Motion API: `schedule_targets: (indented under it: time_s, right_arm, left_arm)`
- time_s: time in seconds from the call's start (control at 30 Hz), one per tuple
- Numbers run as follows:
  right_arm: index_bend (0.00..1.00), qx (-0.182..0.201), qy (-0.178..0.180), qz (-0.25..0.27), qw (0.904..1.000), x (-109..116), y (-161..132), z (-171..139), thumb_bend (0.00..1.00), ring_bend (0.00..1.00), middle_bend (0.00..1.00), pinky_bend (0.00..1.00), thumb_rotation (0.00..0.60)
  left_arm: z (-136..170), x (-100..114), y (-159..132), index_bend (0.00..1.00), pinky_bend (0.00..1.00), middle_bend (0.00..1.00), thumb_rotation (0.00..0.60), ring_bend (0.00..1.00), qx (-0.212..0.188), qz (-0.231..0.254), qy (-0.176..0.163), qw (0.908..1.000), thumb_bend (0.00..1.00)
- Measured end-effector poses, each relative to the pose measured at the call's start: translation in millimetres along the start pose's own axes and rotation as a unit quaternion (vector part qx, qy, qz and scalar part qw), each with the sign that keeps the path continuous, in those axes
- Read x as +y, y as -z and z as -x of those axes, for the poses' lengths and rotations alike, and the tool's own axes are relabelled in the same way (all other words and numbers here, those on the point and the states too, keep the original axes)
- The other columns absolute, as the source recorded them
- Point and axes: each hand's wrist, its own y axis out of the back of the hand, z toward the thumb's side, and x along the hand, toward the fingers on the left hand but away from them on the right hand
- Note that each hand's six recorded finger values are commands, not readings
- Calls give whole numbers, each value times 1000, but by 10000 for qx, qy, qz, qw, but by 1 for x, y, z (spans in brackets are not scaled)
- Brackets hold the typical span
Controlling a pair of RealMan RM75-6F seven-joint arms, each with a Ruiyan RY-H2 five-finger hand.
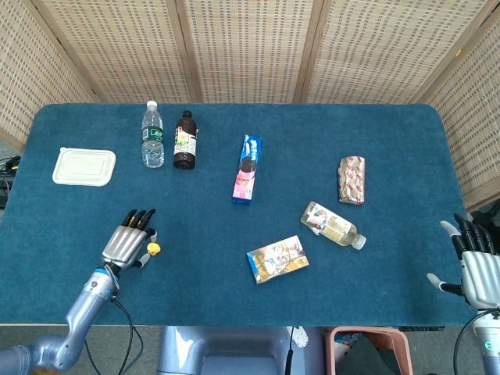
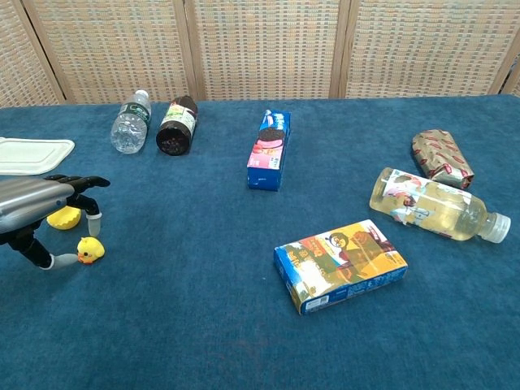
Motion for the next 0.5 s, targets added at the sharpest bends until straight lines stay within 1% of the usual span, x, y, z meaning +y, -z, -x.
schedule_targets:
  time_s: [0.1, 0.27, 0.5]
  right_arm:
    - [0, -3, -4, 7, 10000, 0, 0, 0, 0, 0, 0, 0, 600]
    - [0, -15, -8, 23, 10000, 0, 1, 1, 0, 0, 0, 0, 600]
    - [0, -30, -1, 34, 10000, 0, 2, 1, 0, 0, 0, 0, 600]
  left_arm:
    - [-1, -2, 1, 444, 0, 0, 600, 0, 41, -39, 31, 10000, 318]
    - [-3, -6, 0, 507, 0, 0, 600, 0, 57, -12, 103, 9999, 347]
    - [-4, -5, 1, 512, 0, 0, 600, 0, 89, 42, 89, 9999, 349]
